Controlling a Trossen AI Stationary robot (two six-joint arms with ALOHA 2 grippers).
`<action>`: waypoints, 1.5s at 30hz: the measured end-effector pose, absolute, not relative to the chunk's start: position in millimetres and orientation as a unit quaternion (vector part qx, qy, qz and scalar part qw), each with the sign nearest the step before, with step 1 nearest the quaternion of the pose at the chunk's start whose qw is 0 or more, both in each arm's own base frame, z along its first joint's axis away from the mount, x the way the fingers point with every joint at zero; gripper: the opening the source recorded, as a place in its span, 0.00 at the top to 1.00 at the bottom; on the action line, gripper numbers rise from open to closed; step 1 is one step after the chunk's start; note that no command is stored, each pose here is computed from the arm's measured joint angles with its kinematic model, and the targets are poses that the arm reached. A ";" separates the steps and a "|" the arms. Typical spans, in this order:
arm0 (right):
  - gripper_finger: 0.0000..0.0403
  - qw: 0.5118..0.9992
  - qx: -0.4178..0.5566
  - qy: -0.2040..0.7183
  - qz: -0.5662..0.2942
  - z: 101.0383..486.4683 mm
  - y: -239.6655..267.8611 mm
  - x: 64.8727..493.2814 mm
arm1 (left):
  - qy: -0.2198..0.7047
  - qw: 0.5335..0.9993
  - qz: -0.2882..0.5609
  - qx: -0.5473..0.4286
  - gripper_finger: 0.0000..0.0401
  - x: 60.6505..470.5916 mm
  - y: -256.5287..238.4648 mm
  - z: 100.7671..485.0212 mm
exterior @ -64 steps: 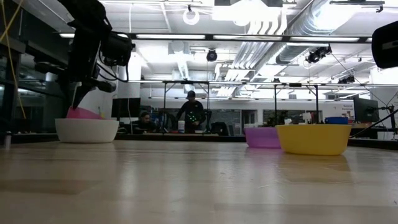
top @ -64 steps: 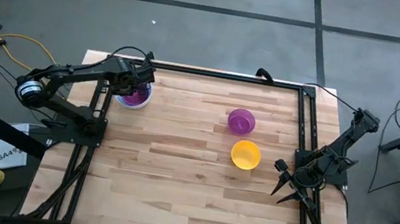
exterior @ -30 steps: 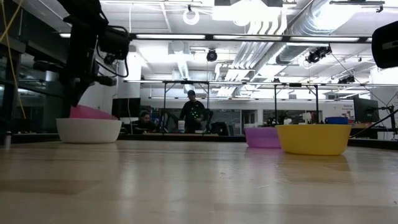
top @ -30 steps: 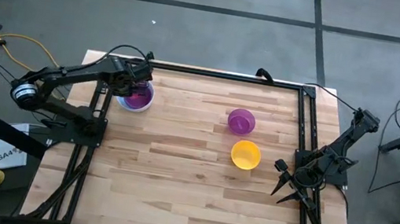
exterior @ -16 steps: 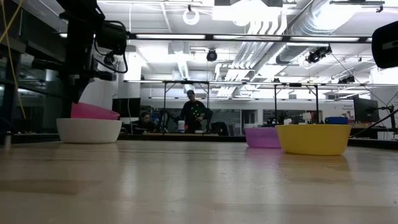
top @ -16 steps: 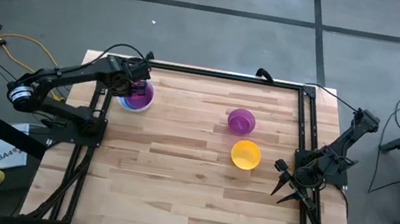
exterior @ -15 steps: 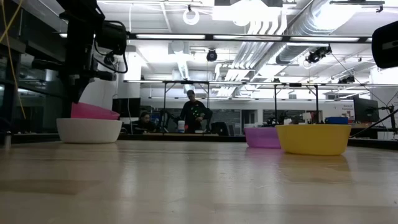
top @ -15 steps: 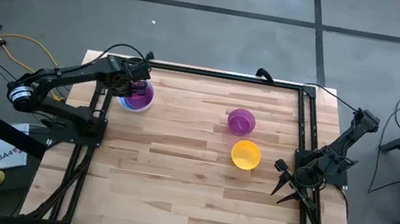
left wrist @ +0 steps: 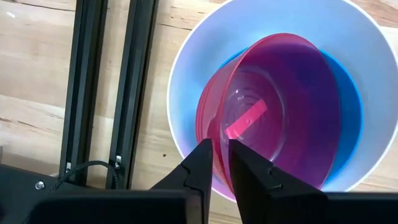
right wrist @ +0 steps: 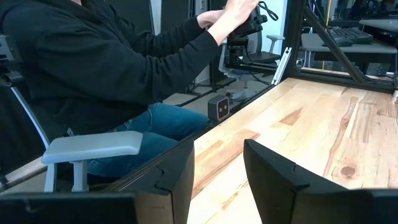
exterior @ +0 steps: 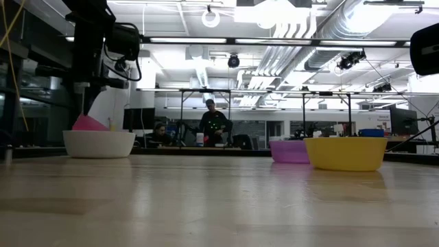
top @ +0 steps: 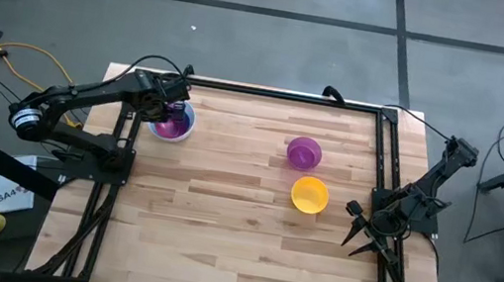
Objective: Nest bowls inside each other
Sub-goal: Stack the red bowl on top of the blue bowl, then stack the violet bowl on top of the red bowl
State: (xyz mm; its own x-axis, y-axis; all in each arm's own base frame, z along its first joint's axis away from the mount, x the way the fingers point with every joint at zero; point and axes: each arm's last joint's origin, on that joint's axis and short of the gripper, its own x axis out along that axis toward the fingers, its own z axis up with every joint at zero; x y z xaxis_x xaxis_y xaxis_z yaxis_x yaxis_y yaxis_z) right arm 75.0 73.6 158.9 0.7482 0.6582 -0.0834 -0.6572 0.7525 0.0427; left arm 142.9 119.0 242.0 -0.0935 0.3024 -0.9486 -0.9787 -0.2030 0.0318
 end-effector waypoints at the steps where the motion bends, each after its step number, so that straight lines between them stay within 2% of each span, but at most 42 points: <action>1: 0.67 0.935 0.005 0.047 0.352 158.9 73.6 75.0 | 0.379 0.505 0.635 -0.446 0.86 142.9 119.1 242.0; 7: 0.67 0.935 0.005 0.047 0.352 158.8 73.6 75.0 | 0.378 0.505 0.635 -0.446 0.86 143.0 119.1 242.0; 13: 0.67 0.935 0.005 0.047 0.352 158.9 73.6 75.0 | 0.378 0.504 0.636 -0.445 0.98 142.8 119.1 242.0; 21: 0.67 0.935 0.005 0.047 0.352 158.8 73.6 75.0 | 0.387 0.498 0.633 -0.448 0.99 141.9 117.8 230.2; 30: 0.67 0.935 0.005 0.047 0.352 158.8 73.6 75.0 | 0.386 0.518 0.607 -0.462 0.99 143.5 117.3 206.0; 35: 0.67 0.935 0.005 0.047 0.352 158.8 73.6 75.0 | 0.395 0.519 0.600 -0.464 0.94 142.7 116.1 202.8; 45: 0.67 0.935 0.005 0.047 0.352 158.8 73.6 75.0 | 0.393 0.539 0.589 -0.456 0.73 143.3 116.5 205.5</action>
